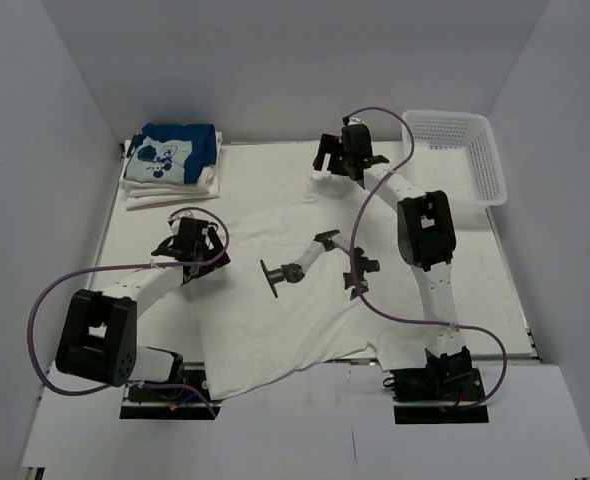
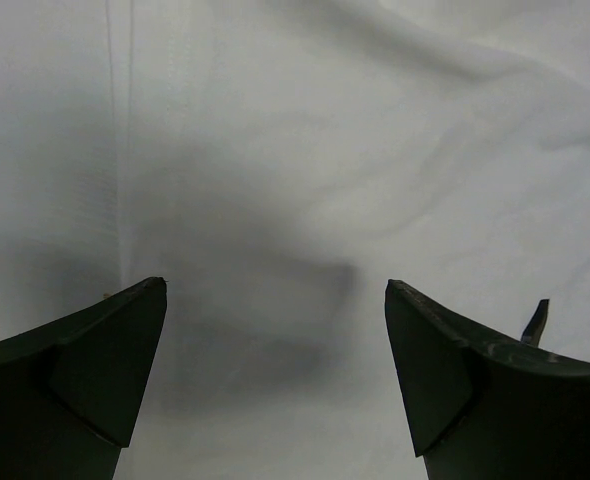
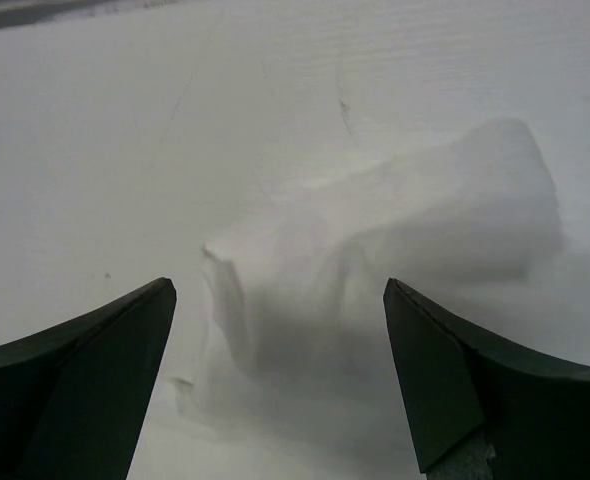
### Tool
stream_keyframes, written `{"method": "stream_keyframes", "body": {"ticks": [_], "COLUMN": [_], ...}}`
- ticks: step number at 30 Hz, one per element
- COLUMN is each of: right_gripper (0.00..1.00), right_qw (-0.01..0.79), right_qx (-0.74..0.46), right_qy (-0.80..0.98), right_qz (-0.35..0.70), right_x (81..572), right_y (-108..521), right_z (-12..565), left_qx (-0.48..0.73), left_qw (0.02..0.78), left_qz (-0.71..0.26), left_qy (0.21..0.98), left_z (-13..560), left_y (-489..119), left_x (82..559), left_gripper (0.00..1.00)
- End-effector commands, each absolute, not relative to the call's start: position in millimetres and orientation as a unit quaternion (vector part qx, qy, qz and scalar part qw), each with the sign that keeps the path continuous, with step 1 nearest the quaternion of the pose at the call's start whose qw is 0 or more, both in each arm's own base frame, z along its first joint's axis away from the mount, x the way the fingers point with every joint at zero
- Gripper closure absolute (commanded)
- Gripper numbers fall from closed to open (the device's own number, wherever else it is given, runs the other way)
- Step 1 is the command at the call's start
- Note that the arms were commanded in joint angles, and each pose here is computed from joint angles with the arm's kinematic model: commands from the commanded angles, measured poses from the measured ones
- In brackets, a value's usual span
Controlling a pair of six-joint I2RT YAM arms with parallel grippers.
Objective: Fold and stack the t-shirts
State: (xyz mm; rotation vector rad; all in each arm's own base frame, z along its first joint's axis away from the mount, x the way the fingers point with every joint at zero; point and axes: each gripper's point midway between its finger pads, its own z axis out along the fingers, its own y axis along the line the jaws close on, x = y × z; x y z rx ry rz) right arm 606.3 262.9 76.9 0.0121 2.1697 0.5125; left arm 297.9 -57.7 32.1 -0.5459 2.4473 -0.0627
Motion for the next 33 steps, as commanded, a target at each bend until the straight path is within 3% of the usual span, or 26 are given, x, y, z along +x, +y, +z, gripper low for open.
{"method": "stream_keyframes", "body": {"ticks": [1, 5, 11, 16, 27, 33], "right_gripper": [0.10, 0.10, 0.10, 0.10, 0.10, 0.10], "right_qw": [0.481, 0.436, 0.356, 0.342, 0.304, 0.305], "right_qx": [-0.011, 0.008, 0.044, 0.063, 0.063, 0.054], "right_qy": [0.860, 0.894, 0.931, 0.936, 0.950, 0.950], "right_qz": [0.169, 0.102, 0.064, 0.057, 0.035, 0.041], "right_x": [591, 519, 428, 403, 383, 380], "right_y": [236, 189, 148, 138, 128, 129], "right_z": [140, 122, 65, 57, 34, 39], "left_qx": [-0.211, -0.208, -0.207, -0.211, -0.243, -0.239], "left_qw": [0.355, 0.382, 0.361, 0.323, 0.274, 0.296], "left_qz": [-0.025, -0.041, -0.048, -0.039, 0.113, 0.078], "left_qy": [0.910, 0.900, 0.908, 0.922, 0.924, 0.921], "left_z": [60, 81, 67, 43, -10, -2], "left_y": [-55, -64, -74, -78, -39, -47], "left_x": [318, 339, 358, 372, 434, 478], "left_gripper": [0.00, 0.00, 0.00, 0.00, 0.00, 0.00]}}
